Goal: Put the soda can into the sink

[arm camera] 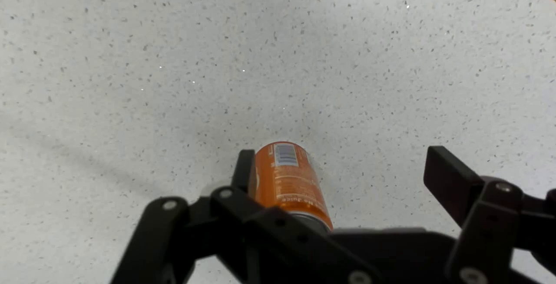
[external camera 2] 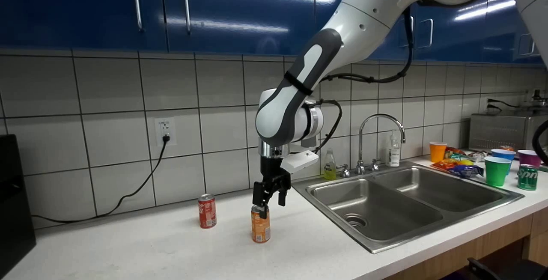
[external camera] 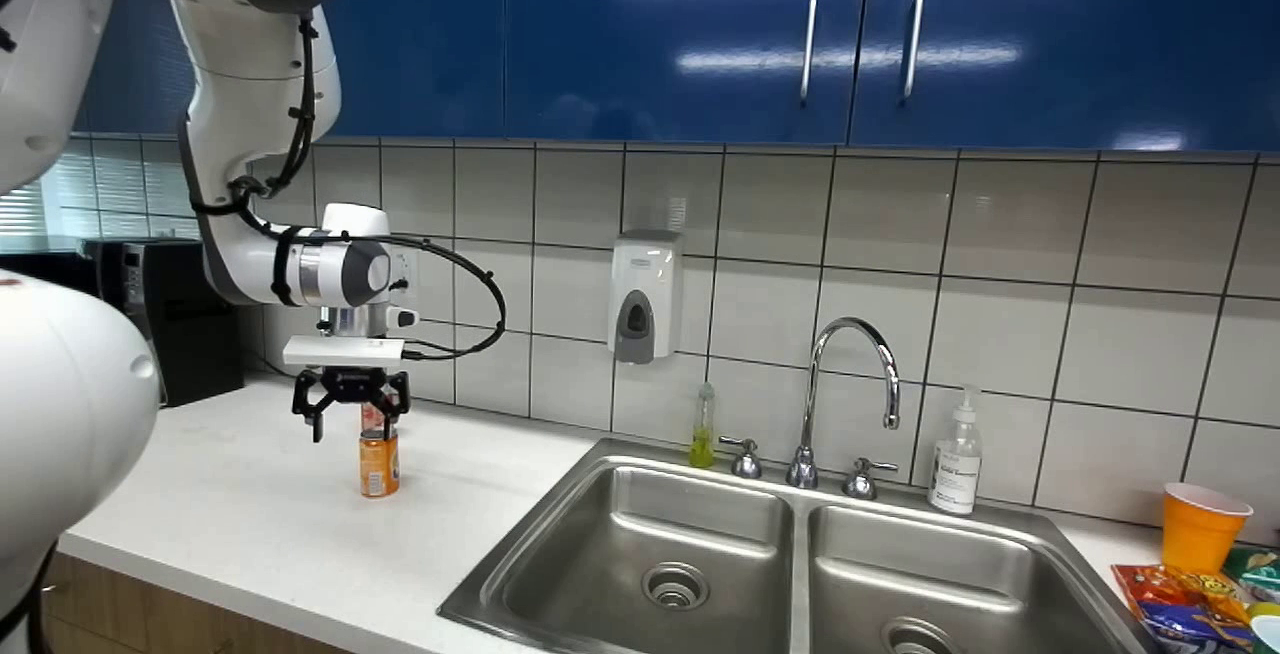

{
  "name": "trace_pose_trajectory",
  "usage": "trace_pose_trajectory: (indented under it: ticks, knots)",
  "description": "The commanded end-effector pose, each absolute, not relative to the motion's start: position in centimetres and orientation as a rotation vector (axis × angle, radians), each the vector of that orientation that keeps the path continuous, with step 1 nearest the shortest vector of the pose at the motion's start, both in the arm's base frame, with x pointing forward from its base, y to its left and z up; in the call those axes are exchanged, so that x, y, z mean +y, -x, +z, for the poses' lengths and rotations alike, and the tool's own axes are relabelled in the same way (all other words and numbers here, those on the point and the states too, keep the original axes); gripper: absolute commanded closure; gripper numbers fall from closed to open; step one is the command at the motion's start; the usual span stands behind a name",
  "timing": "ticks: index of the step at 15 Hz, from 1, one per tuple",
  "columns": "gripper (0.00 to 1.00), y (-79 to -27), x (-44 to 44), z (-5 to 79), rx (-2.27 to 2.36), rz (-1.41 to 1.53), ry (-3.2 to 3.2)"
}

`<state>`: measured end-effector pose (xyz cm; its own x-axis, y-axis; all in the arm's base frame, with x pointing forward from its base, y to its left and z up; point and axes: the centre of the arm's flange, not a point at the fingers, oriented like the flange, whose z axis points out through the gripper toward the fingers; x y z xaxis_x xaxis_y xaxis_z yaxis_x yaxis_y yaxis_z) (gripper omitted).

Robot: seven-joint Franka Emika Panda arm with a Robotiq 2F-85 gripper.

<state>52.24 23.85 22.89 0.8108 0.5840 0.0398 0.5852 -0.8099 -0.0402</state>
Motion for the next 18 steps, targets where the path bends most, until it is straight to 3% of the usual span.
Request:
trace_pose_trajectory:
  ticks: [1, 18]
  knots:
    - [0.0, -54.1, 24.6, 22.0, -0.929, -0.058, 2.965]
    - [0.0, -56.8, 25.7, 20.2, -0.932, -0.087, 2.967]
